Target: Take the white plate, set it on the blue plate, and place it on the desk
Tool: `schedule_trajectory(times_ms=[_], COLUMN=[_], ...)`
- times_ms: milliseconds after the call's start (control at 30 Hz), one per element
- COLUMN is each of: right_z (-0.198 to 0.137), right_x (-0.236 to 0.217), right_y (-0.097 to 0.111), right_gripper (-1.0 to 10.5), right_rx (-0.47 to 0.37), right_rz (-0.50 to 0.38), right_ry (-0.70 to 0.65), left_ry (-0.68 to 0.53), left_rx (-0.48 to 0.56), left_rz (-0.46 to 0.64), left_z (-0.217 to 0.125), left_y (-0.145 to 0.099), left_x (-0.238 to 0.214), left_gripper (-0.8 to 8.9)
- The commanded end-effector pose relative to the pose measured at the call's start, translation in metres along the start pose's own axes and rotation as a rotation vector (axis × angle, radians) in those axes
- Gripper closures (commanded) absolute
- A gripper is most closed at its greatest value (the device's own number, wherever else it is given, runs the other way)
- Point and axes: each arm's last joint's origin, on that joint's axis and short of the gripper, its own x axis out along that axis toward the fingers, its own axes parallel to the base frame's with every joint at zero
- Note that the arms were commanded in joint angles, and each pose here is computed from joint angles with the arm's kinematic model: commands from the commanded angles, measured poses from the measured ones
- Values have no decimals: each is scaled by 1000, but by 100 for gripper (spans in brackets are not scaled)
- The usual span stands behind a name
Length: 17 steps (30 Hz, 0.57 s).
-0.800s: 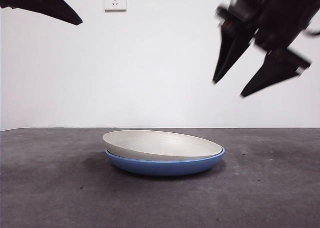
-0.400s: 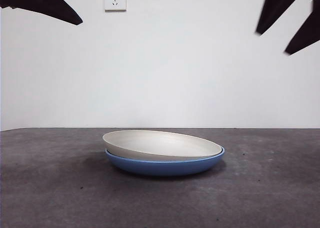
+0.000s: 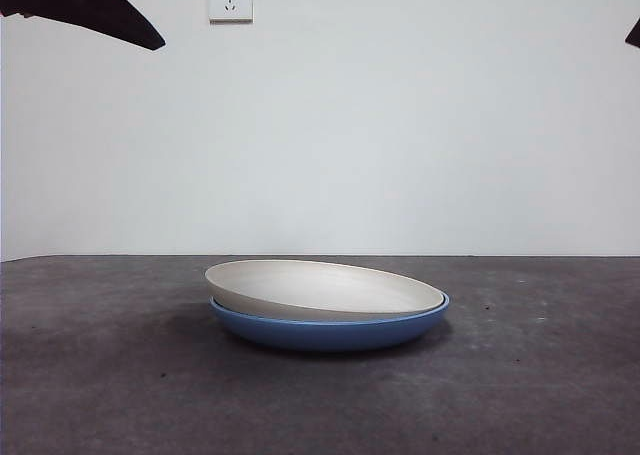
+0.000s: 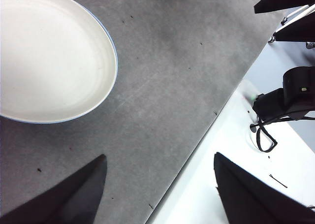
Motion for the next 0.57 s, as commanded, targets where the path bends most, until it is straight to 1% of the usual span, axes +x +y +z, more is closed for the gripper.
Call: schedule_trajectory(times_ms=[33, 267, 300, 333, 367, 400, 433, 567], right_z=[4, 4, 3, 3, 3, 3, 3, 4], right_x=[-2, -2, -2, -2, -2, -2, -2, -2], right_y=[2, 2, 2, 2, 2, 2, 2, 2], right_gripper=[636, 639, 659, 717, 789, 881, 938, 937], right_rx=[-25, -24, -24, -23, -22, -25, -30, -37], right_rz=[9, 9, 9, 9, 9, 9, 9, 8], right_ry=[-16, -13, -13, -12, -10, -9, -9, -17], left_ry=[-4, -3, -2, -2, -2, -2, -2, -5], left_rx=[16, 15, 14, 14, 14, 14, 14, 16], left_rz=[-6, -6, -6, -6, -6, -6, -6, -6], left_z=[2, 2, 2, 2, 2, 2, 2, 2], left_y=[-1, -1, -1, -1, -1, -1, -1, -1], left_x=[0, 0, 0, 0, 0, 0, 0, 0], left_gripper=[471, 485, 524, 595, 669, 762, 810, 799])
